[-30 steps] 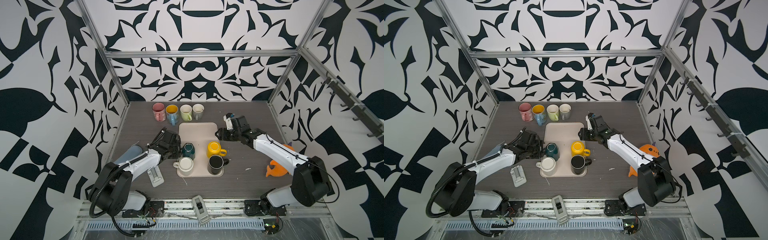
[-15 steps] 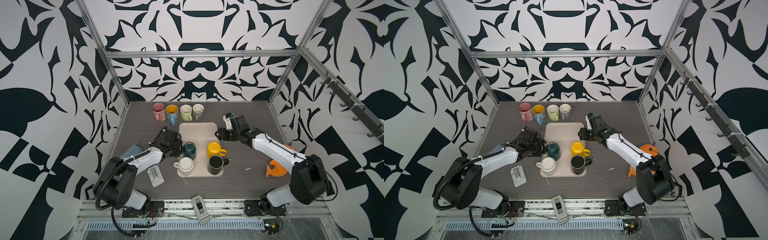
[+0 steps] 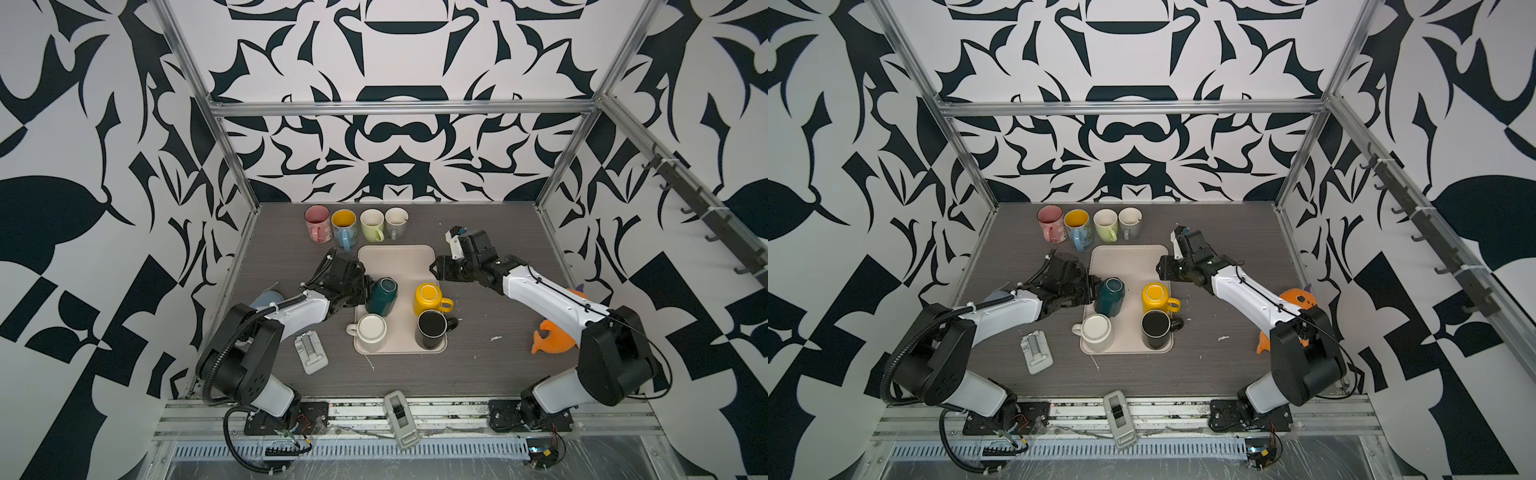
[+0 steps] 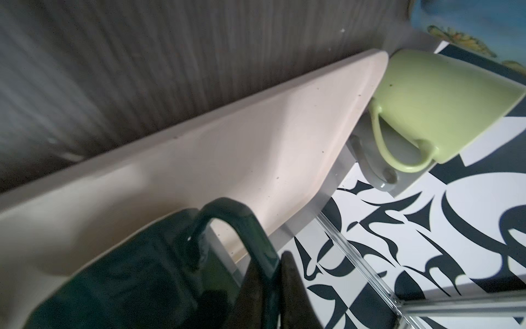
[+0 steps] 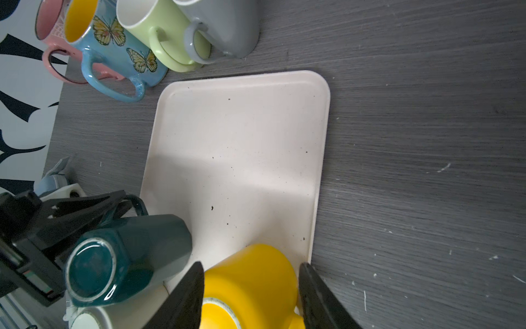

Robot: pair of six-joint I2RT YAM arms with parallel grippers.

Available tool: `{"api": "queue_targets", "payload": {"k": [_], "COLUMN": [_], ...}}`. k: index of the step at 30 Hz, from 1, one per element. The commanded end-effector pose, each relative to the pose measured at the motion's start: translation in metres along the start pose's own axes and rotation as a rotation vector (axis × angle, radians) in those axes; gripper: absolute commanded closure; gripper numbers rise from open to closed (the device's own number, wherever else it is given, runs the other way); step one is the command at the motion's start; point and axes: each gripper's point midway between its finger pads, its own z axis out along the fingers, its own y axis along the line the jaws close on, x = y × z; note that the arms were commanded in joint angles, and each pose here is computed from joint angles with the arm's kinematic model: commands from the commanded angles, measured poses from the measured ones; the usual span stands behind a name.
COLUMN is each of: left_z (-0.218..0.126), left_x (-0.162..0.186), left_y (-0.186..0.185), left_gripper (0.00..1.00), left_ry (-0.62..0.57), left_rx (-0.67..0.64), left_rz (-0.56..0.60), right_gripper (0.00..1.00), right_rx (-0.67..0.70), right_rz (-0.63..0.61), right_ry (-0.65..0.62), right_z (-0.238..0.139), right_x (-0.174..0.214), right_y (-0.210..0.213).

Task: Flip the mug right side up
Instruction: 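Lift the dark green mug and turn it upright with the left gripper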

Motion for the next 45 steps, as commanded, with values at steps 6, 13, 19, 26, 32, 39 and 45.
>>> {"api": "queue_targets", "payload": {"k": [6,13,19,26,32,39,45], "left_z": [0.004,-0.003,-0.017,-0.042,-0.077,-0.114,-0.142], "left_x": [0.011,0.022,0.052,0.092,0.107,0.109,0.125], "left_y": [-0.027,-0.058,-0.100,-0.137,-0.148,-0.144,-0.136], "left_gripper": [1.00,1.00,1.00,1.00,1.00,1.00,1.00], "left_ry": [0.044,0.075,0.126,0.185,0.099,-0.107,-0.204], "left_rx": [0.089,0.204,0.289,0.383,0.396,0.367,0.423], "left_rz": [0.025,0.142,0.369,0.716,1.057,1.384,1.616], "right_gripper": [0.43,0.44,0.44,0.44,0.44,0.44,0.45], "right_rx": [-0.007,-0.007,-0.010,-0.010,-0.035,-0.067,-0.096], "right_rz": [-0.007,-0.007,-0.007,-0.009,-0.022,-0.038,-0.043], "right_ry": [-0.039,-0.040,-0.042,-0.043,-0.052,-0.073,-0.078], "right_z": [-0.009,-0.010,-0.011,-0.012,-0.020,-0.030,-0.036], "right_x": [-0.015,-0.015,-0.016,-0.017,-0.023,-0.032,-0.034], "right_y": [0.008,0.009,0.010,0.011,0.019,0.028,0.035]}}
